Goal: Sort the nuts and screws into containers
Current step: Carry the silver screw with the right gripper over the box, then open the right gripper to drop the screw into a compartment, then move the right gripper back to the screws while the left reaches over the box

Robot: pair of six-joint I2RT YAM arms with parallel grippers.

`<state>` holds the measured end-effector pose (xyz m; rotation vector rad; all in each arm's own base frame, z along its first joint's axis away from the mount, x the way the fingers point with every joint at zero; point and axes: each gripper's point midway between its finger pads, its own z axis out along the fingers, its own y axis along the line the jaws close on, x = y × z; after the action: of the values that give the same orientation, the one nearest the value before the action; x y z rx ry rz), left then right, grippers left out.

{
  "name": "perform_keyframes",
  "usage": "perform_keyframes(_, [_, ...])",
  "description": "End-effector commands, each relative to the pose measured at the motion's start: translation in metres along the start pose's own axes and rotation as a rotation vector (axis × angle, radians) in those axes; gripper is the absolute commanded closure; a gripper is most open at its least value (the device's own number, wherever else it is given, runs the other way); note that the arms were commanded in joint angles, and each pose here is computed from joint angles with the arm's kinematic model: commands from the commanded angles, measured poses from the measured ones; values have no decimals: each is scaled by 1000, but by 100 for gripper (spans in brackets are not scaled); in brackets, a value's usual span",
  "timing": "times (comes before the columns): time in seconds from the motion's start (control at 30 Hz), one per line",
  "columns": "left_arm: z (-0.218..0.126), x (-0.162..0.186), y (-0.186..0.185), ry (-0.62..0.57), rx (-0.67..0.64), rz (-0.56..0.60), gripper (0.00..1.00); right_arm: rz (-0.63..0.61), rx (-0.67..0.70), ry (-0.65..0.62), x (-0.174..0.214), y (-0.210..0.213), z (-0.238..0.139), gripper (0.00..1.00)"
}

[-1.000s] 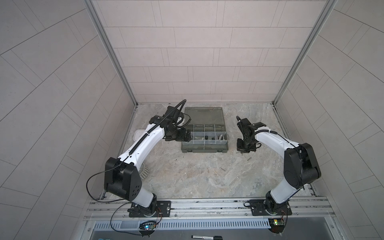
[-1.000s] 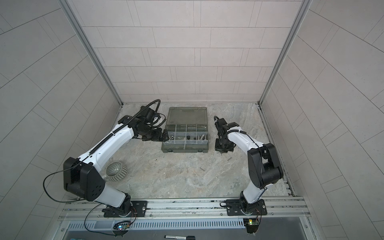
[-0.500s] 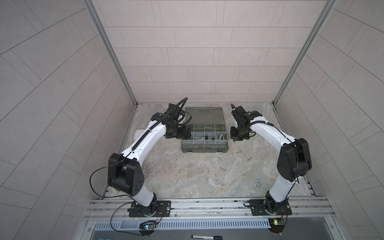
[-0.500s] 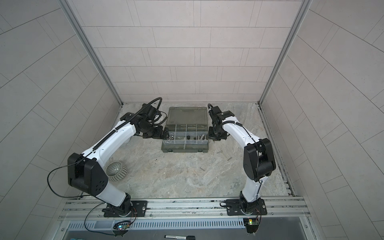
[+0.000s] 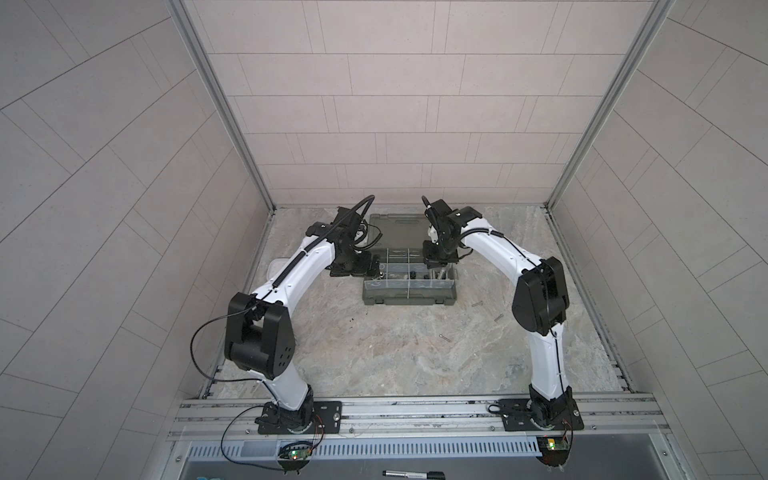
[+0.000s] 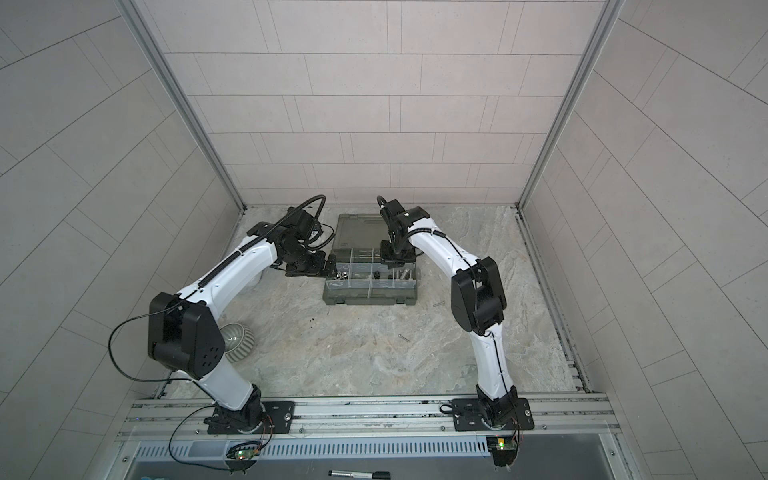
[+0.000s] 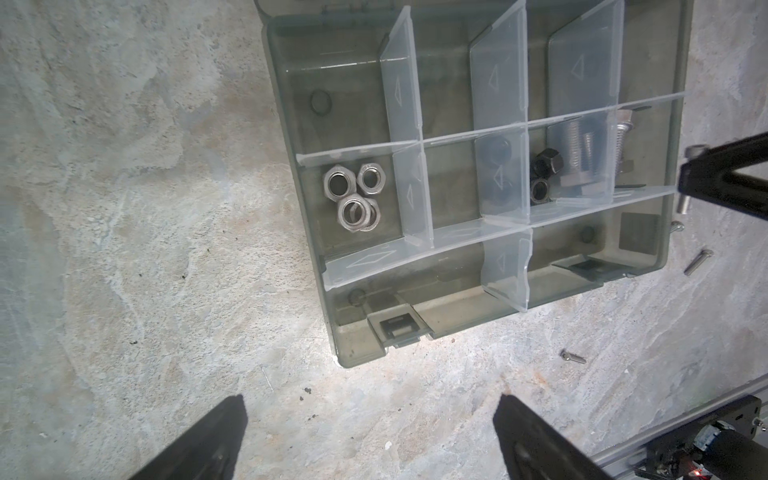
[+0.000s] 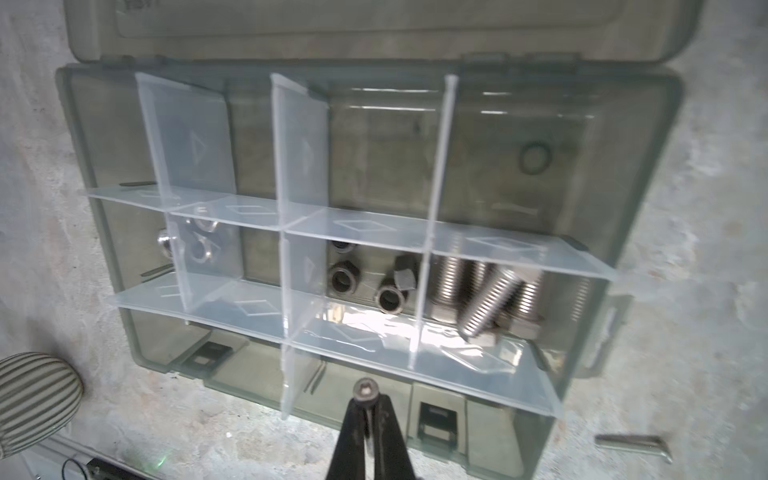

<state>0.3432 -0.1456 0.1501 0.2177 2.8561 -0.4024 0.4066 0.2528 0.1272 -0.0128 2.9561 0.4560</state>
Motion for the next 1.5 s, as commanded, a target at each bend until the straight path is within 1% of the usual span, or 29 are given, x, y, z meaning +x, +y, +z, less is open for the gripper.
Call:
perform_keyframes(0.0, [-4, 7, 5, 13, -9, -12, 0, -11, -53, 62, 4, 23, 10, 100])
perform_keyframes(0.23, [-3, 12, 9, 23, -24, -3, 0, -47, -107, 92, -1, 54, 31, 100])
perform_keyframes(0.63, [-4, 13, 15, 26, -49, -11, 0, -48, -151, 150, 2, 61, 58, 100])
perform_keyframes(0.7, [-5, 13, 17, 28, -50, -20, 0, -52, -164, 150, 0, 63, 59, 96])
perform_keyframes(0.8, [-5, 12, 20, 25, -52, -33, 0, -58, -185, 136, -5, 67, 54, 82])
perform_keyframes(0.9, [-6, 8, 20, 20, -45, -40, 0, -59, -197, 121, -10, 66, 45, 77])
perform_keyframes(0.97, [-6, 4, 20, 14, -39, -42, 0, -61, -187, 107, -13, 60, 35, 77])
perform_keyframes(1.1, [-3, -4, 13, 10, -6, -42, 0, -53, -126, 59, -19, 34, 9, 77])
perform_keyframes(1.23, [-3, -15, 6, -9, 29, -47, 0, -10, 0, -1, -14, -17, -25, 77])
perform_keyframes(1.37, [-4, -28, -3, -32, 62, -53, 0, 75, 110, -9, 10, -78, -41, 77])
perform_keyframes(1.47, [-4, -37, -19, -50, 109, -40, 0, 184, 175, 25, 37, -123, -38, 80])
